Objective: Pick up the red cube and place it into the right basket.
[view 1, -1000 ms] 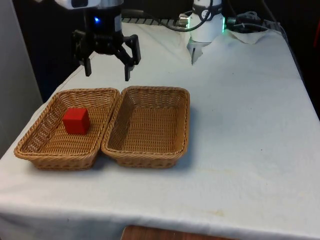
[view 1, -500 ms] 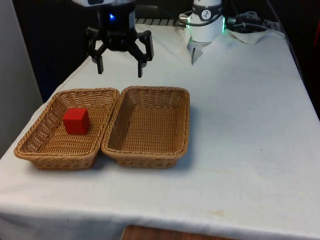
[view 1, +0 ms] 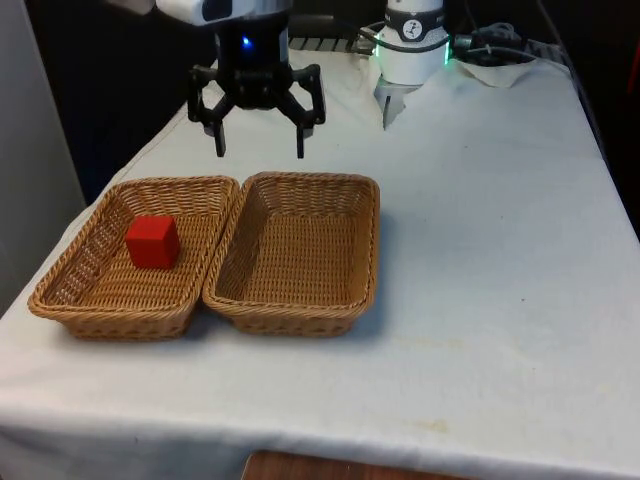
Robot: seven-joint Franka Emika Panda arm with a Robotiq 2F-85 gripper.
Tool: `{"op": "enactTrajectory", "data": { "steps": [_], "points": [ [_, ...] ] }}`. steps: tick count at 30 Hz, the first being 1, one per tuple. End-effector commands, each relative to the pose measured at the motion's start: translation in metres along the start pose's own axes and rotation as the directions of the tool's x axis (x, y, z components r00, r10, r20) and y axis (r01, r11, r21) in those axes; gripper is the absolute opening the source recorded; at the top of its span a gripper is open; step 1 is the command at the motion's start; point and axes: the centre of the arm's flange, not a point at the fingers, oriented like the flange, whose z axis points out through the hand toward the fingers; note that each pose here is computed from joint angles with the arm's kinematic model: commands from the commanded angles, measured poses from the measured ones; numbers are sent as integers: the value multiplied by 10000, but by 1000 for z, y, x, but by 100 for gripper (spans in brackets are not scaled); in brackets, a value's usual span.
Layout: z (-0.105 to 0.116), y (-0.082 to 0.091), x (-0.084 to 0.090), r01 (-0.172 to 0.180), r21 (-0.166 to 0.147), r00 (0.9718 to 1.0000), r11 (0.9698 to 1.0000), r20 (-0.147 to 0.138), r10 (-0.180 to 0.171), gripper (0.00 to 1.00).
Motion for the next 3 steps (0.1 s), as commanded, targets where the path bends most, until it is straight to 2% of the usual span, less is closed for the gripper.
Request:
{"op": "enactTrajectory", "data": {
  "steps": [1,3],
  "points": [
    [-1,-2,0,142,83,9999,9999,-63,-141,100],
    [1,-2,1,119,26,9999,9999,7,-119,100]
  ]
}}
